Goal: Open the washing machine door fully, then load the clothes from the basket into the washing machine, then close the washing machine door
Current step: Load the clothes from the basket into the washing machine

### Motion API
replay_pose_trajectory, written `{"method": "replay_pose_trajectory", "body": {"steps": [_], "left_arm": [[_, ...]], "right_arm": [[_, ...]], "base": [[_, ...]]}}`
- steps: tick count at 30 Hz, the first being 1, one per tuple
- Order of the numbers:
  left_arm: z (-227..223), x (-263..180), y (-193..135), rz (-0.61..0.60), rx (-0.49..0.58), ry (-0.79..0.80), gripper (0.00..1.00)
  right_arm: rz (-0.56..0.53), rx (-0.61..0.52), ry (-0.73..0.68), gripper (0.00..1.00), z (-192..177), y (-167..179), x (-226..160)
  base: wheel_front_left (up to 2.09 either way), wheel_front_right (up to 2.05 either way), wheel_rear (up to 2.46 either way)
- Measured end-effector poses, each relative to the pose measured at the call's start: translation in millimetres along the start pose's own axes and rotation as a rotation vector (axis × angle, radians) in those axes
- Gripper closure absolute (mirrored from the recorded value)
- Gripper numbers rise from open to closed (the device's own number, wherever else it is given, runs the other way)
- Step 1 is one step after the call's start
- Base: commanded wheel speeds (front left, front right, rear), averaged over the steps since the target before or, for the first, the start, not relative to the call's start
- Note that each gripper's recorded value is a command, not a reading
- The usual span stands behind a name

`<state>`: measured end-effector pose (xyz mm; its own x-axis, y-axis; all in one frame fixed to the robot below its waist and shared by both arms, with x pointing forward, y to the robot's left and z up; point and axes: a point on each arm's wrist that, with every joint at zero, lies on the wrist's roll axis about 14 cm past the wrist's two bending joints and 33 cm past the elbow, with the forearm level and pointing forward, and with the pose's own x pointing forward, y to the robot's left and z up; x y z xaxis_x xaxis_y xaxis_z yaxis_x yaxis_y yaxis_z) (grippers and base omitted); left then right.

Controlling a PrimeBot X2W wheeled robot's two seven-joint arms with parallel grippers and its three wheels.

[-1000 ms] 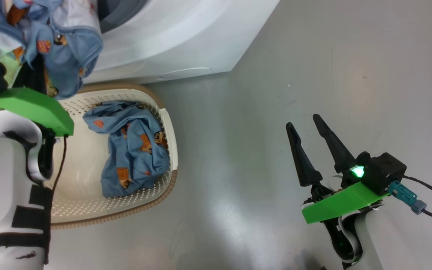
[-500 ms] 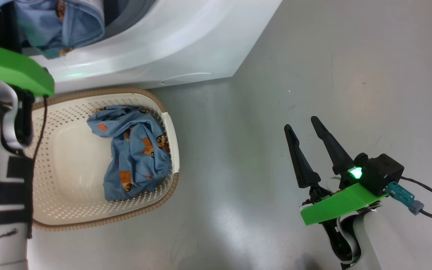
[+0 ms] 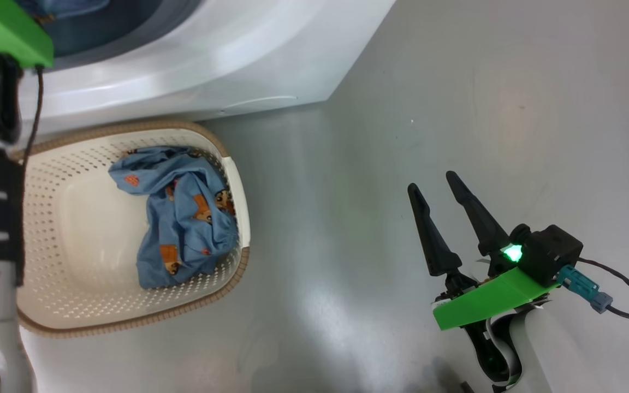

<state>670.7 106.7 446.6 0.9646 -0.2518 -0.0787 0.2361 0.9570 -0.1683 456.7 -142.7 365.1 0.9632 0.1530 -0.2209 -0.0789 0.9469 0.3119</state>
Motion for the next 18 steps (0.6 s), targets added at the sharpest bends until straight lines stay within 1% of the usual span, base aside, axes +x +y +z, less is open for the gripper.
{"method": "replay_pose_trajectory", "body": {"steps": [3,9,12,18], "left_arm": [[-2,12,-5,-0.022,-0.004,0.005,1.00],[-15,33,-5,-0.032,-0.061,0.022,1.00],[-23,42,-2,-0.039,-0.055,0.027,1.00],[-17,61,-3,-0.069,-0.017,-0.077,1.00]], "right_arm": [[-0.010,0.003,0.016,0.00,-7,-4,0],[-0.031,0.022,0.057,0.00,-24,-12,1],[-0.038,0.029,0.079,0.00,-34,-15,1],[-0.039,0.037,0.124,0.00,-52,-17,2]], "base": [[0.00,0.00,0.00],[0.00,0.00,0.00],[0.00,0.00,0.00],[0.00,0.00,0.00]]}}
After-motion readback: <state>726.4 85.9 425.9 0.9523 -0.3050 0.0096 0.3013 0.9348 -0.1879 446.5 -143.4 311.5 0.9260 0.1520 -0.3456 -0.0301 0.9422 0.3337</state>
